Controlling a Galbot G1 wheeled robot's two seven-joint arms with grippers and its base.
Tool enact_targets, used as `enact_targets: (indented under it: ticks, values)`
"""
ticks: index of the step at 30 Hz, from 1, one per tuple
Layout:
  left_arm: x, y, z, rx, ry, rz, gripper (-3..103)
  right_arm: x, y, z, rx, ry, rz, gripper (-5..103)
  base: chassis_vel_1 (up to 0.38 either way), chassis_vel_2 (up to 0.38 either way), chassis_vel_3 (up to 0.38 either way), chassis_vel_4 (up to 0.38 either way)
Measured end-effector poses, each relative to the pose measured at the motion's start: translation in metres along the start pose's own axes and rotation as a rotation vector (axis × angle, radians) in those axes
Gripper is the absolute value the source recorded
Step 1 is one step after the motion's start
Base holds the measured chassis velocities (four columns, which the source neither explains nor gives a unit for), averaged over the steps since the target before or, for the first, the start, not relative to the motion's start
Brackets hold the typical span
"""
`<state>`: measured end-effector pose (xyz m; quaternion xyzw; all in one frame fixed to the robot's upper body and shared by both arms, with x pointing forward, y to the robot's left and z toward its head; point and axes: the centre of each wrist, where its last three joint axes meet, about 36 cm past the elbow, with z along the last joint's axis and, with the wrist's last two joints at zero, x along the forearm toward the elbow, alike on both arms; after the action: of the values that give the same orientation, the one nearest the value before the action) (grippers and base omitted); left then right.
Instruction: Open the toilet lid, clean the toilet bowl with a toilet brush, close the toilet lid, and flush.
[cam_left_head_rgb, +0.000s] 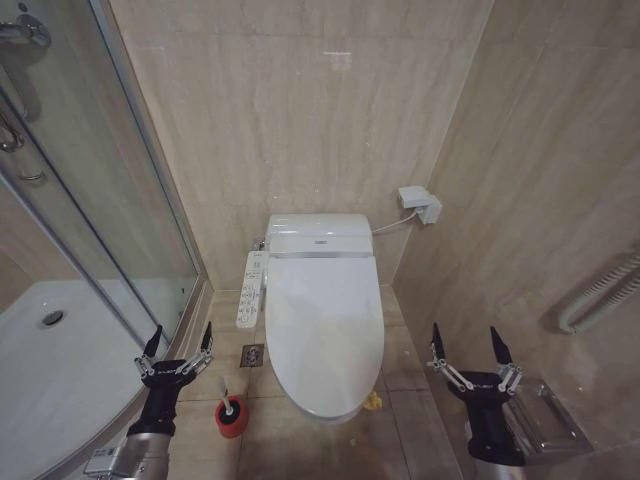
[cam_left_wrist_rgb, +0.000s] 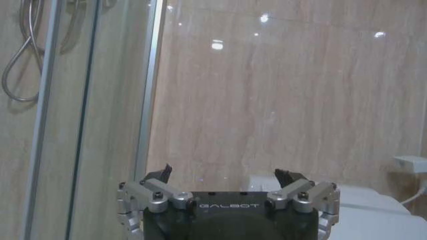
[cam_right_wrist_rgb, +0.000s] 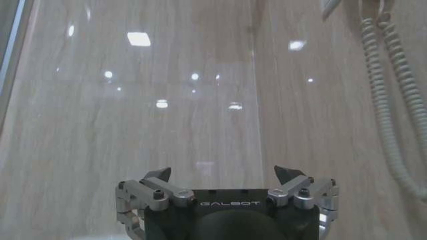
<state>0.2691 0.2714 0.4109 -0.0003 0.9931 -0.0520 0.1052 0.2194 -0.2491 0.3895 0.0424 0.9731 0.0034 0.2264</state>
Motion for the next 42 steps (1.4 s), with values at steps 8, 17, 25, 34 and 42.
enact_targets:
  ticks: [8, 17, 25, 34, 42]
  values:
    - [-0.013, 0.002, 0.022, 0.008, 0.020, -0.002, 100, 0.030, 0.005, 0.030, 0.060, 0.137, -0.052, 100, 0.014, -0.021, -0.014, 0.011]
    - [-0.031, 0.003, 0.040, 0.027, 0.020, 0.008, 100, 0.084, -0.006, 0.087, 0.127, 0.343, -0.119, 100, -0.004, 0.004, 0.003, -0.006]
    - [-0.042, 0.008, 0.049, 0.025, 0.023, 0.002, 100, 0.114, -0.014, 0.143, 0.137, 0.446, -0.169, 100, 0.000, 0.000, 0.000, 0.000]
    - [-0.045, 0.017, 0.059, 0.009, 0.042, -0.020, 100, 0.104, -0.008, 0.194, 0.101, 0.467, -0.182, 100, 0.000, 0.000, 0.000, 0.000]
    - [-0.044, 0.026, 0.067, -0.007, 0.058, -0.046, 100, 0.102, -0.007, 0.215, 0.012, 0.468, -0.208, 100, 0.000, 0.000, 0.000, 0.000]
